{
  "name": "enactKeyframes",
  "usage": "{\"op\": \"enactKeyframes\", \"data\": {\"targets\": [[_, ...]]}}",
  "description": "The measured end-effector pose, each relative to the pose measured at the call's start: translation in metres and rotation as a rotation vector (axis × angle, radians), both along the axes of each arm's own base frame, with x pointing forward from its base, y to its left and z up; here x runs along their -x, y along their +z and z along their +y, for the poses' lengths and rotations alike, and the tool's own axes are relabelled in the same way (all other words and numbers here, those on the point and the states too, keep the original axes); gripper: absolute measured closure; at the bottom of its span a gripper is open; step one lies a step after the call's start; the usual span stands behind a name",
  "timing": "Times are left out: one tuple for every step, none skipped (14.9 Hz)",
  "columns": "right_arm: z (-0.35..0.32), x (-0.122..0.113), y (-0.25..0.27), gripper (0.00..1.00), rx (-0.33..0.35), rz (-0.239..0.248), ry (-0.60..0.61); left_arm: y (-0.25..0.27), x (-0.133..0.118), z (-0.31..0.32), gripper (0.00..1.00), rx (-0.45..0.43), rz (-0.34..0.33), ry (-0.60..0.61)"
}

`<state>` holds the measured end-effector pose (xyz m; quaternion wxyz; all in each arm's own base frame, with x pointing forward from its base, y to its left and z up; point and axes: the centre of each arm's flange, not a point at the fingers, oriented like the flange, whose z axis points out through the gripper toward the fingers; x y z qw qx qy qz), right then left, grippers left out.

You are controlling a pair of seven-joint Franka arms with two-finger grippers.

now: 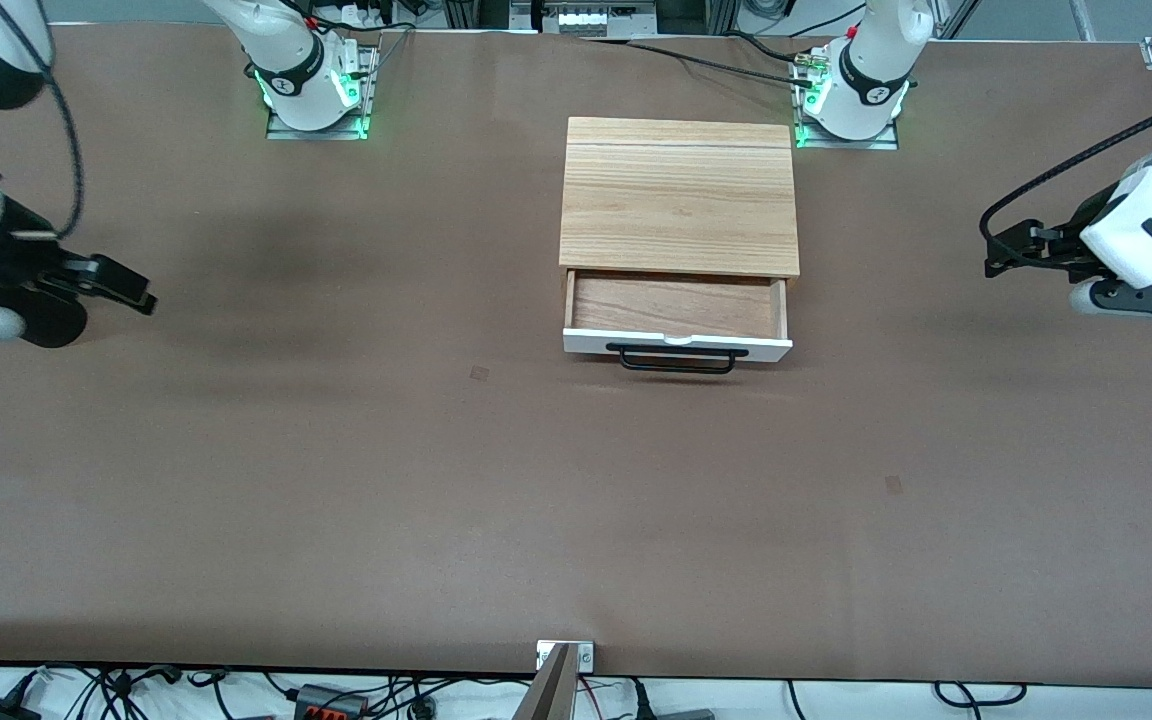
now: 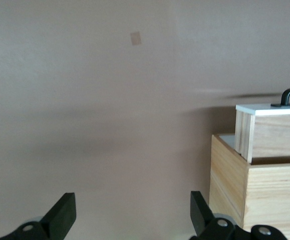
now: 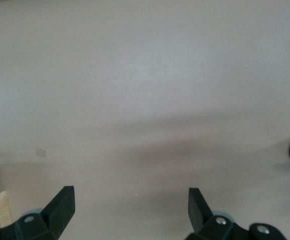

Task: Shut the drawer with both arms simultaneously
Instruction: 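Move the right gripper and the left gripper toward the drawer front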

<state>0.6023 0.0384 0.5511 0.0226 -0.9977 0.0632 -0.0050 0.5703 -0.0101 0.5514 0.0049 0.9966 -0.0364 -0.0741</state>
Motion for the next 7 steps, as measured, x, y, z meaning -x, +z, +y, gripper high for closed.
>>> {"op": "enactKeyframes", "data": {"targets": [[0.014,-0.005,-0.008,0.0,-0.002,-0.003,0.022,-0.005,-0.006,-0.001,0.0,0.006,0.011,-0.01],[0.029,-0.009,-0.017,0.0,-0.003,-0.004,0.045,-0.012,-0.012,-0.005,0.0,0.027,0.022,-0.013],[0.043,-0.012,-0.026,0.0,-0.005,-0.007,0.066,-0.023,-0.02,-0.011,0.0,0.071,0.033,-0.009],[0.057,-0.017,-0.035,0.0,-0.008,-0.015,0.085,-0.037,-0.028,-0.017,0.0,0.127,0.037,0.001],[0.072,-0.022,-0.046,0.0,-0.019,-0.027,0.103,-0.051,-0.037,-0.023,0.0,0.181,0.037,0.013],[0.089,-0.027,-0.059,0.0,-0.041,-0.037,0.118,-0.064,-0.045,-0.029,0.0,0.226,0.034,0.023],[0.108,-0.031,-0.076,0.0,-0.067,-0.042,0.133,-0.077,-0.053,-0.034,0.0,0.265,0.025,0.029]]}}
